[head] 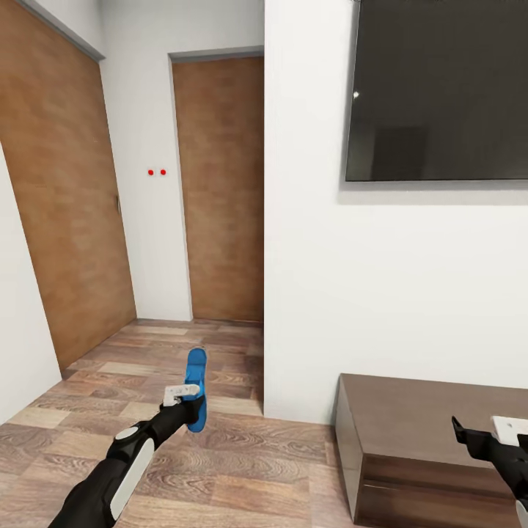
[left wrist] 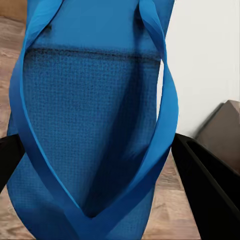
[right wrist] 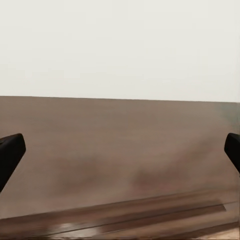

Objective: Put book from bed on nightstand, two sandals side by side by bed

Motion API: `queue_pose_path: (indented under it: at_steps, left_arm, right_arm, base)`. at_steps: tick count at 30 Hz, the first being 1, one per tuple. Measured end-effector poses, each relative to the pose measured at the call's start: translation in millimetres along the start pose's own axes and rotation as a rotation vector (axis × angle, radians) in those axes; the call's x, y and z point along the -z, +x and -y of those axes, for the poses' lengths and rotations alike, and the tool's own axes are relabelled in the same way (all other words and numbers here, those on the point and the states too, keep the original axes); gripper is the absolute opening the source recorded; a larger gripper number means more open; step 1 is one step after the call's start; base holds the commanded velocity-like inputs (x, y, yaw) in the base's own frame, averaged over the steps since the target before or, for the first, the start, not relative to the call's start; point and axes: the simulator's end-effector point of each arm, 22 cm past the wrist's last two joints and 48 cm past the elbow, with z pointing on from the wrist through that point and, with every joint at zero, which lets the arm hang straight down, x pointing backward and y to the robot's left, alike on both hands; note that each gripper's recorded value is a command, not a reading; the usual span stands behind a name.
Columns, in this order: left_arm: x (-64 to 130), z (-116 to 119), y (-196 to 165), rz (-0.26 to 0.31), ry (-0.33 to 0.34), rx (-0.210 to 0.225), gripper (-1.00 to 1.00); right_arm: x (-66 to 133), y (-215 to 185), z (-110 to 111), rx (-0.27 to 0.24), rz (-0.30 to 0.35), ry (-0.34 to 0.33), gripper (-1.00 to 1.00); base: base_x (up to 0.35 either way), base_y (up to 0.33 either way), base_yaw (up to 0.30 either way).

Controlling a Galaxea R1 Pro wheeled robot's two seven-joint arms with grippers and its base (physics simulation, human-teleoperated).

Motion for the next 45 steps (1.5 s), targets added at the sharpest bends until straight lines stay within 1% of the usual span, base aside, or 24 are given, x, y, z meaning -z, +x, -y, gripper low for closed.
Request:
queue_pose_path:
  at_steps: [2,3,4,6,8,10,11,12,13,14,16,17,20,21,23,25,26,31,36,39,45]
  left_arm:
    - [-0.9,-8,16,-0.042,-0.01,0.012,-1.0]
    - [-1.2,-17,41,-0.089,-0.025,0.023,-1.0]
    - [-0.5,-25,58,-0.116,-0.038,0.027,-1.0]
    - [0.3,-31,67,-0.117,-0.044,0.032,-1.0]
    - [2.0,-35,69,-0.105,-0.038,0.029,-1.0]
    - [9.2,-48,74,-0.113,-0.018,0.017,-1.0]
    - [11.6,-50,74,-0.117,-0.008,0.015,-1.0]
    - [16.1,-54,76,-0.127,0.015,0.011,-1.0]
    - [20.4,-54,79,-0.138,0.047,0.011,-1.0]
    - [22.6,-54,79,-0.144,0.064,0.012,-1.0]
    - [31.3,-53,90,-0.177,0.113,0.023,-1.0]
    - [37.6,-56,100,-0.195,0.131,0.031,-1.0]
    - [43.1,-56,101,-0.185,0.151,0.031,-1.0]
    - [44.4,-56,101,-0.187,0.153,0.034,-1.0]
    - [51.1,-58,117,-0.221,0.151,0.047,-1.0]
    - [54.2,-59,120,-0.227,0.148,0.053,-1.0]
    - [55.3,-58,120,-0.221,0.149,0.051,-1.0]
    - [54.5,-47,113,-0.21,0.16,0.049,-1.0]
    - [51.9,-30,106,-0.207,0.177,0.059,-1.0]
    - [52.1,-26,100,-0.208,0.179,0.062,-1.0]
    - [53.6,-23,89,-0.209,0.18,0.066,-1.0]
  right_arm:
    - [-1.8,5,1,0.0,-0.021,0.0,1.0]
    - [-3.5,14,1,-0.001,-0.044,0.0,1.0]
    - [-4.6,19,1,-0.001,-0.059,0.0,1.0]
    - [-5.8,24,2,-0.002,-0.08,0.0,1.0]
    - [-7.0,33,2,-0.002,-0.107,-0.001,1.0]
    - [-8.3,51,0,-0.003,-0.154,-0.016,1.0]
    - [-8.3,55,-2,-0.004,-0.165,-0.023,1.0]
    - [-8.3,61,-6,-0.006,-0.183,-0.042,1.0]
    - [-8.0,64,-11,-0.009,-0.194,-0.066,1.0]
    - [-7.7,64,-13,-0.011,-0.199,-0.079,1.0]
    - [-6.4,64,-24,-0.018,-0.21,-0.132,1.0]
    - [-4.7,68,-34,-0.024,-0.222,-0.177,1.0]
    - [-0.2,93,-42,-0.035,-0.29,-0.22,1.0]
    - [0.7,97,-42,-0.037,-0.304,-0.223,1.0]
    - [4.4,115,-43,-0.041,-0.351,-0.231,1.0]
    - [6.4,120,-43,-0.043,-0.372,-0.233,1.0]
    - [7.6,123,-43,-0.044,-0.383,-0.234,1.0]
    - [8.8,117,-42,-0.045,-0.391,-0.235,1.0]
    - [8.0,111,-41,-0.041,-0.366,-0.235,1.0]
    - [7.9,107,-40,-0.038,-0.354,-0.234,1.0]
    - [10.2,106,-38,-0.036,-0.361,-0.234,1.0]
  base:
    - [0.0,0.0,0.0]
    - [0.0,0.0,0.0]
    - [0.0,0.0,0.0]
    - [0.0,0.0,0.0]
    - [0.0,0.0,0.0]
    - [0.0,0.0,0.0]
    - [0.0,0.0,0.0]
    - [0.0,0.0,0.0]
    - [0.0,0.0,0.0]
    - [0.0,0.0,0.0]
    - [0.0,0.0,0.0]
    - [0.0,0.0,0.0]
    - [0.0,0.0,0.0]
    - [0.0,0.0,0.0]
    - [0.0,0.0,0.0]
    - [0.0,0.0,0.0]
    - [0.0,0.0,0.0]
    - [0.0,0.0,0.0]
    - [0.0,0.0,0.031]
    - [0.0,0.0,0.159]
    - [0.0,0.0,0.25]
